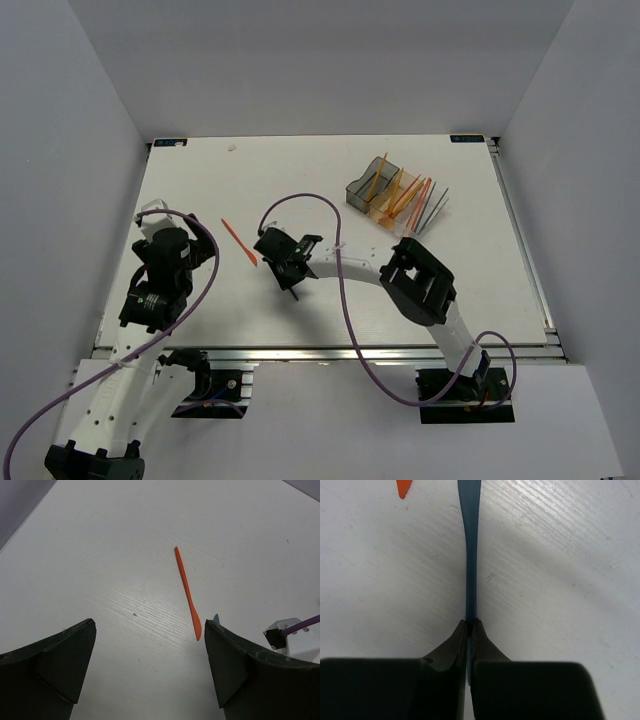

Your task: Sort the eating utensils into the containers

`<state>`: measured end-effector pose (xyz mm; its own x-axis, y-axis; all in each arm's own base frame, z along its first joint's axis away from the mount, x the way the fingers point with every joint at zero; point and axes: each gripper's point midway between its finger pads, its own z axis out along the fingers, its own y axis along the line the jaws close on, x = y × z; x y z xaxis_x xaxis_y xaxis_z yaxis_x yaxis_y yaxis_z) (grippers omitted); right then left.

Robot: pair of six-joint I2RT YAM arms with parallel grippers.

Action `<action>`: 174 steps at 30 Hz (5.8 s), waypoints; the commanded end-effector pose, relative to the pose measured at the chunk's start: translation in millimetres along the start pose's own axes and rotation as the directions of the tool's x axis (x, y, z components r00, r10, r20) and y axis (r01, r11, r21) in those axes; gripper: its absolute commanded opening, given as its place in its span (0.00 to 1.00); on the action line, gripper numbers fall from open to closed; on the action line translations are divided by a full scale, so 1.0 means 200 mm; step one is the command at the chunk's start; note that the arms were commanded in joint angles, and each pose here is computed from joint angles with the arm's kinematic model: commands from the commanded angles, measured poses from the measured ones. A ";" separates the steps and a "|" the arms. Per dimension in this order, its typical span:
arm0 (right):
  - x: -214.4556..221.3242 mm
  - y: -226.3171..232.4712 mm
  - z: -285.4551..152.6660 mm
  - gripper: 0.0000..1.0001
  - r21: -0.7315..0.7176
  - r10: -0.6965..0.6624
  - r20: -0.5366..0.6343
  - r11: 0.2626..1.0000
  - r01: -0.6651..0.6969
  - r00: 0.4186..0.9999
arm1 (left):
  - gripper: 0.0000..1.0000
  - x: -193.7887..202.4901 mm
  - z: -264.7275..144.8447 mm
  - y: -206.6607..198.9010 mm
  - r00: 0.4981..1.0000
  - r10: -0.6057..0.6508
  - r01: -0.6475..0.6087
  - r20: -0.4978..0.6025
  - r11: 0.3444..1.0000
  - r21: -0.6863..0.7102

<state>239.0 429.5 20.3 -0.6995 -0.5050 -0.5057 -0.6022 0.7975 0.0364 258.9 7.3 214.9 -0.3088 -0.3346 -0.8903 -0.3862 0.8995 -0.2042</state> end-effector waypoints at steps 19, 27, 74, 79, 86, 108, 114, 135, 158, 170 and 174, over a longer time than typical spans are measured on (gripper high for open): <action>-0.70 -1.01 -0.43 0.00 0.057 0.468 0.535 0.811 -0.582 0.704 | 0.98 -0.05 -0.03 -0.02 1.000 -0.008 0.008 0.026 1.000 0.030; -0.86 -1.64 -0.41 0.00 0.157 0.508 0.666 0.621 -0.768 0.547 | 0.98 -0.04 -0.02 -0.03 1.000 -0.007 0.006 0.024 0.999 0.038; -0.70 -1.21 -0.60 0.59 -0.108 0.426 0.415 0.900 -0.422 0.804 | 0.98 0.30 0.38 -0.15 0.956 -0.155 0.111 -0.248 0.977 -0.183; -0.32 -1.08 -0.60 0.66 -0.125 0.376 0.328 0.926 -0.355 0.867 | 0.93 0.46 0.63 -0.30 0.910 -0.203 0.120 -0.362 0.963 -0.240; -0.05 -0.93 -0.65 0.66 -0.252 0.391 0.290 0.912 -0.325 0.873 | 0.89 0.52 0.95 -0.30 0.895 -0.228 0.076 -0.383 0.925 -0.372; 0.01 -0.65 -0.75 0.64 -0.533 0.391 0.269 0.821 -0.202 0.880 | 0.10 0.90 1.06 -0.22 0.770 -0.196 -0.058 -0.608 0.926 -0.372; 0.01 -0.58 -0.79 0.70 -0.613 0.390 0.269 0.775 -0.157 0.881 | 0.00 0.86 0.99 -0.31 0.778 -0.202 0.050 -0.596 0.964 -0.261; -0.21 -0.44 -0.59 0.70 -0.595 0.540 0.277 0.746 -0.300 0.795 | 0.00 0.70 0.14 -1.29 0.811 0.057 0.361 -0.582 0.735 0.574; -0.33 -0.56 -0.44 0.00 -0.456 0.645 0.283 0.741 -0.492 0.710 | 0.98 0.52 0.16 -1.25 0.879 0.069 0.191 -0.472 0.855 0.482; -0.76 -1.57 -0.43 0.00 -0.144 0.667 0.603 0.630 -0.763 0.437 | 0.98 -0.13 -0.10 -0.48 0.988 0.150 -0.142 -0.040 0.978 0.154; -0.87 -1.84 -0.44 0.00 -0.031 0.594 0.699 0.581 -0.814 0.397 | 0.98 0.02 -0.10 -0.29 0.980 0.198 -0.195 -0.020 0.975 0.110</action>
<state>524.6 224.0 159.3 -0.4634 0.5205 -0.7171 0.1082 0.8365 0.5372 279.0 -77.2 284.1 -0.2863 -0.3165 -0.9043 -0.1653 0.9460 -0.2788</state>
